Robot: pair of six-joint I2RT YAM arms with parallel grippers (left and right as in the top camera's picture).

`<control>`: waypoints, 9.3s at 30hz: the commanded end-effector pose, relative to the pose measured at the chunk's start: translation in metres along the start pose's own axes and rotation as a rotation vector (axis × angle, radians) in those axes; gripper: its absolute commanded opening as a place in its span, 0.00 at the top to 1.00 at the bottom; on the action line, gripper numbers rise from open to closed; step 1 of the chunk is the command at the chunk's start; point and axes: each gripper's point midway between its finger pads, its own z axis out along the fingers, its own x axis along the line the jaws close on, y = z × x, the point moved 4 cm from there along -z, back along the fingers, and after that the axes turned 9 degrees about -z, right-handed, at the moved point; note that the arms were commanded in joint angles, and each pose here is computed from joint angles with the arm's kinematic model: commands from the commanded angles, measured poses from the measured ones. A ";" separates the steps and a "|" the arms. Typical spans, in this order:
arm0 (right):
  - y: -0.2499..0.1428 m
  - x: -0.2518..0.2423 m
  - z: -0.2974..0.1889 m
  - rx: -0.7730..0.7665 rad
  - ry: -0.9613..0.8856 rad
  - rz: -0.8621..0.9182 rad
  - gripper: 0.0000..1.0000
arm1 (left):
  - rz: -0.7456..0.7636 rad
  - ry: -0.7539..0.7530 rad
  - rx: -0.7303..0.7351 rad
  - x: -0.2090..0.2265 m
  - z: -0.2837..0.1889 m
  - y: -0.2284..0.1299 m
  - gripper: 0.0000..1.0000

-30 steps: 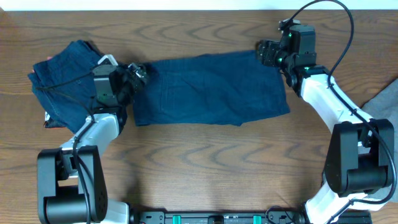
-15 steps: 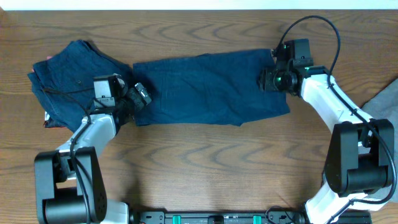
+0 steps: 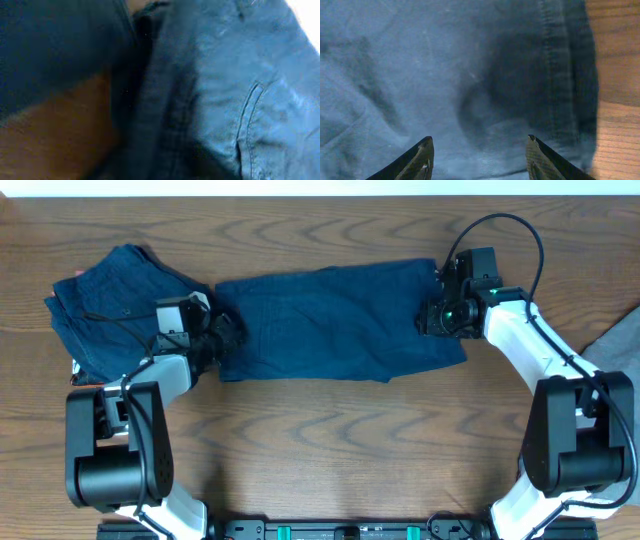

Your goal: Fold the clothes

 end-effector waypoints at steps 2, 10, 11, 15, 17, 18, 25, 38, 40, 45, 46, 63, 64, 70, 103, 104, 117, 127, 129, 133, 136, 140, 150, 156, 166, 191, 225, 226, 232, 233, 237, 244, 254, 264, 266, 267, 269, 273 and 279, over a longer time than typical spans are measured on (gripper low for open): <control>0.010 0.018 -0.021 -0.058 0.037 -0.068 0.48 | -0.017 -0.035 0.121 0.004 0.008 -0.026 0.94; 0.004 0.062 -0.027 -0.050 0.280 -0.234 0.91 | 0.015 -0.082 0.157 -0.027 -0.037 -0.030 0.94; 0.000 0.067 -0.026 -0.037 0.285 -0.241 0.93 | 0.025 -0.084 0.155 -0.033 -0.049 -0.031 0.94; -0.013 0.089 -0.020 0.013 0.310 -0.298 0.94 | 0.059 -0.122 0.104 -0.059 -0.097 -0.031 0.94; -0.022 0.102 -0.014 0.045 0.326 -0.326 0.95 | 0.082 -0.149 0.069 -0.069 -0.115 -0.031 0.94; -0.027 0.109 -0.010 0.064 0.334 -0.341 0.96 | 0.093 -0.163 0.051 -0.073 -0.123 -0.031 0.94; -0.081 0.178 0.029 0.220 0.410 -0.493 0.98 | 0.097 -0.245 -0.034 -0.096 -0.161 -0.032 0.94; -0.121 0.271 0.083 0.169 0.481 -0.578 0.91 | 0.119 -0.354 -0.034 -0.124 -0.186 -0.029 0.94; -0.107 0.269 0.072 0.131 0.461 -0.573 0.82 | 0.114 -0.349 -0.028 -0.123 -0.185 -0.030 0.94; -0.052 0.228 0.020 0.009 0.338 -0.483 0.78 | 0.103 -0.337 -0.014 -0.120 -0.184 -0.032 0.94; -0.040 0.213 0.006 -0.014 0.300 -0.453 0.77 | 0.104 -0.337 -0.014 -0.120 -0.184 -0.032 0.94; -0.081 0.077 0.033 0.274 0.089 -0.256 0.86 | 0.236 -0.356 0.127 -0.153 -0.151 -0.079 0.94; -0.085 0.078 0.038 0.285 0.088 -0.252 0.86 | 0.256 -0.368 0.141 -0.159 -0.147 -0.085 0.94; -0.102 0.083 0.059 0.336 0.085 -0.244 0.87 | 0.305 -0.447 0.197 -0.192 -0.125 -0.113 0.94; -0.010 0.094 -0.124 -0.058 0.298 -0.212 0.65 | 0.441 -0.264 -0.206 -0.170 -0.027 -0.035 0.41; -0.014 0.104 -0.122 -0.042 0.333 -0.228 0.65 | 0.453 -0.258 -0.206 -0.167 -0.020 -0.035 0.41; -0.093 0.144 -0.017 0.299 0.303 -0.291 0.65 | 0.435 -0.048 -0.011 -0.099 0.050 -0.061 0.45; -0.084 0.047 0.029 0.296 -0.205 -0.137 0.73 | 0.318 0.133 0.412 -0.043 0.028 -0.128 0.58; -0.064 0.031 0.027 0.213 -0.277 -0.147 0.65 | 0.271 0.113 0.505 -0.044 0.018 -0.142 0.63; -0.016 0.020 0.025 0.030 -0.276 -0.189 0.52 | 0.205 0.064 0.650 -0.056 -0.009 -0.166 0.62; 0.003 0.024 0.019 -0.023 -0.221 -0.195 0.50 | 0.228 0.027 0.636 -0.072 -0.030 -0.165 0.55; 0.016 0.034 0.004 -0.039 -0.186 -0.197 0.47 | 0.332 -0.089 0.430 -0.108 -0.054 -0.134 0.21; -0.001 0.074 -0.039 0.007 0.020 -0.209 0.39 | 0.617 -0.186 -0.008 -0.143 -0.044 -0.056 0.02; -0.016 0.077 -0.039 0.082 0.037 -0.185 0.35 | 0.663 -0.169 0.110 -0.119 0.004 -0.065 0.02; -0.022 0.075 -0.040 0.110 0.034 -0.174 0.35 | 0.626 -0.336 0.372 -0.114 0.027 -0.108 0.02; -0.027 0.043 -0.056 0.134 -0.060 -0.094 0.40 | 0.574 -0.295 0.032 -0.138 -0.039 0.003 0.94; -0.023 0.030 -0.068 0.110 -0.071 -0.068 0.33 | -0.156 0.127 -0.622 0.058 -0.254 0.182 0.02; -0.022 0.030 -0.068 0.103 -0.067 -0.068 0.29 | -0.166 0.110 -0.646 0.050 -0.263 0.182 0.02; -0.004 0.053 -0.067 0.012 0.098 -0.160 0.11 | -0.032 0.016 -0.609 -0.016 -0.257 0.160 0.02; -0.002 0.053 -0.067 0.000 0.098 -0.162 0.10 | 0.019 0.008 -0.566 -0.029 -0.244 0.153 0.02; 0.007 0.044 -0.068 -0.037 0.085 -0.150 0.01 | 0.193 0.029 -0.367 -0.068 -0.186 0.111 0.02; -0.006 0.001 -0.077 0.027 0.041 -0.026 0.01 | 0.354 0.289 0.065 -0.063 -0.133 0.002 0.02; -0.046 -0.021 -0.128 0.114 -0.031 0.098 0.01 | 0.327 0.412 0.264 -0.038 -0.187 -0.063 0.02; -0.079 0.008 -0.189 -0.397 -0.131 -0.076 0.01 | 0.432 0.105 -0.232 -0.038 -0.248 -0.095 0.02; -0.092 0.011 -0.195 -0.476 -0.129 -0.095 0.01 | 0.458 0.035 -0.337 -0.042 -0.260 -0.097 0.02; -0.098 0.012 -0.198 -0.498 -0.126 -0.097 0.01 | 0.468 0.012 -0.372 -0.044 -0.267 -0.098 0.02; -0.112 0.013 -0.203 -0.537 -0.124 -0.101 0.01 | 0.485 -0.029 -0.433 -0.046 -0.281 -0.104 0.02; -0.137 0.014 -0.209 -0.532 -0.124 -0.101 0.01 | 0.503 -0.075 -0.502 -0.048 -0.297 -0.109 0.02; -0.168 0.012 -0.202 -0.410 -0.126 -0.083 0.01 | 0.502 -0.073 -0.499 -0.046 -0.298 -0.113 0.02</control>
